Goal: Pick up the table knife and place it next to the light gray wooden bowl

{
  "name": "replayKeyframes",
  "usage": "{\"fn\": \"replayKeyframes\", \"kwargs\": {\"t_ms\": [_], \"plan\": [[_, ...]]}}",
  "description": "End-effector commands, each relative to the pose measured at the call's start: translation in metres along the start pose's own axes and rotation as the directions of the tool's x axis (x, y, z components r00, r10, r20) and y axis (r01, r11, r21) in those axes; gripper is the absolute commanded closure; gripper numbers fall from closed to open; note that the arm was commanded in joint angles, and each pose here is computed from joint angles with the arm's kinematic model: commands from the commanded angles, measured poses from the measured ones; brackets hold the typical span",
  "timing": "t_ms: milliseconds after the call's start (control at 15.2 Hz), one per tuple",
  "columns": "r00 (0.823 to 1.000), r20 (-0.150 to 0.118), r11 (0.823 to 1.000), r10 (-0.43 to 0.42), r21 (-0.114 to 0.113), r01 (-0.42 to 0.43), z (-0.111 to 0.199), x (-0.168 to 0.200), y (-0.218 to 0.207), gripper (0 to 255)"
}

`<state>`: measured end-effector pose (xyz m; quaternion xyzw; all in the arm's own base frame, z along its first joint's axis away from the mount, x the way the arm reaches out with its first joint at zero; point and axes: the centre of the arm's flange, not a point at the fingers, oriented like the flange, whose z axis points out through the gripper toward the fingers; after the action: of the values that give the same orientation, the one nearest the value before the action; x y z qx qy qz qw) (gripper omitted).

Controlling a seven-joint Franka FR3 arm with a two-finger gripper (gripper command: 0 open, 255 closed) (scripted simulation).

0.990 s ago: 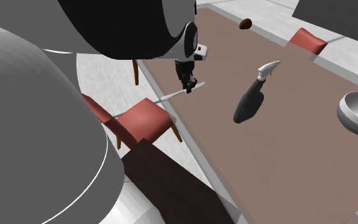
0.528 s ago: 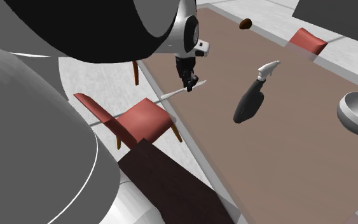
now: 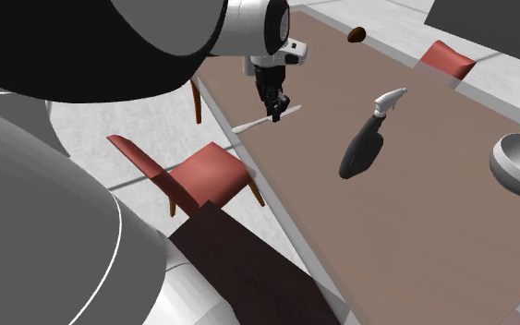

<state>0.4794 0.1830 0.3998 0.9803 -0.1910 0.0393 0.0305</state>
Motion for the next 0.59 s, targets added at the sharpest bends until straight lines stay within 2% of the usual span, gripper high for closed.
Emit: {"fn": "replayKeyframes", "kwargs": {"t_ms": [0, 528], "plan": [[1.000, 0.000, 1.000, 0.000, 0.000, 0.000, -0.010, 0.001, 0.000, 255], [1.000, 0.000, 1.000, 0.000, 0.000, 0.000, -0.052, 0.005, 0.002, 255]]}}
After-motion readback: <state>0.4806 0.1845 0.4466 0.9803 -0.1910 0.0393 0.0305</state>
